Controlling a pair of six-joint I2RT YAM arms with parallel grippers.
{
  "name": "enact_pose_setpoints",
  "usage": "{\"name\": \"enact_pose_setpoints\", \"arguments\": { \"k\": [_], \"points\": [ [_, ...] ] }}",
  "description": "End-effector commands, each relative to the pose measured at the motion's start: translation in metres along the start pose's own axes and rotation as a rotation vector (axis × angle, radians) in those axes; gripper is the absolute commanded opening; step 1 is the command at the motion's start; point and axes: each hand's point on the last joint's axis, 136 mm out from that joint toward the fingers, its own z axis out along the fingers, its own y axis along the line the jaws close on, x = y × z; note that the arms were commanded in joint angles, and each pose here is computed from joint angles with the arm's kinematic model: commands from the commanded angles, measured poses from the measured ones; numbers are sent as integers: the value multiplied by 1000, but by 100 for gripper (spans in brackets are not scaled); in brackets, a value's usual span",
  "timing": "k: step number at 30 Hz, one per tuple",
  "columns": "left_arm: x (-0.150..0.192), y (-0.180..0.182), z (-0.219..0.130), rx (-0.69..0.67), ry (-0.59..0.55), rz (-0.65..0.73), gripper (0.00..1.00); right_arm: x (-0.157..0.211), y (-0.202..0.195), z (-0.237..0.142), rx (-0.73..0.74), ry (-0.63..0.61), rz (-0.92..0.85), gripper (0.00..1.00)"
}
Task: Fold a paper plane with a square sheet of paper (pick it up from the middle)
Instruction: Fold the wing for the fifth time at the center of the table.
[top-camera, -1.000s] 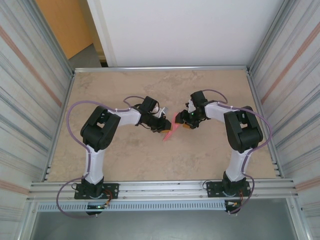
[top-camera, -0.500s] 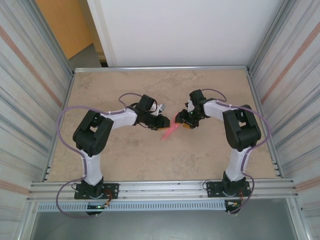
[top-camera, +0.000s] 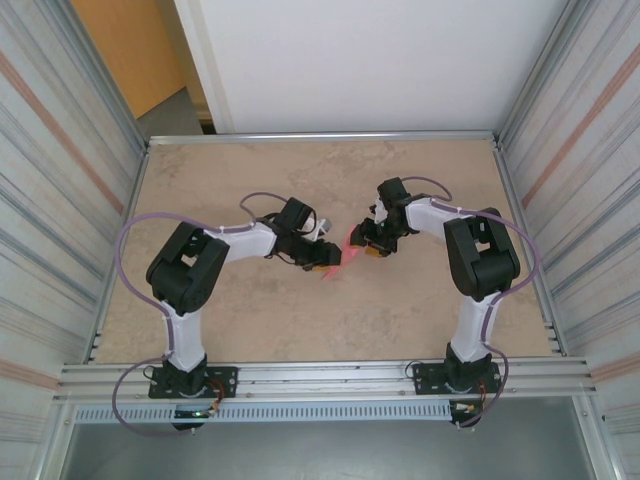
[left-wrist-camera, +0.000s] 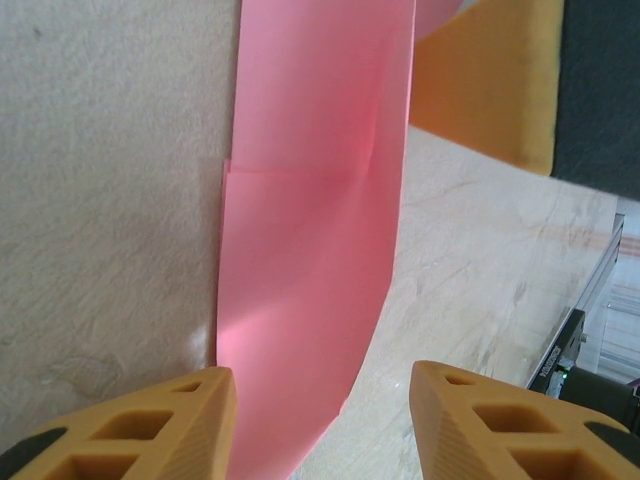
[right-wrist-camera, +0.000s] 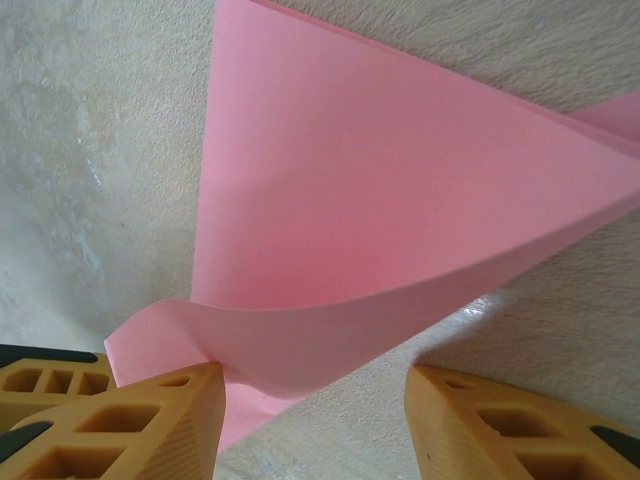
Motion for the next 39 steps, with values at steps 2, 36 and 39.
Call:
{"name": "enact_pose_setpoints", "arguments": {
  "k": [2,36,39],
  "points": [
    [2,-4,-4,-19,4,34,50,13,-37,38,121,46,29,52],
    [18,32,16,-119,71,-25,25,12,-48,49,178,79,49,50],
    [18,32,16,-120,70,-24,24,10,-50,49,184,78,51,50]
  ]
}}
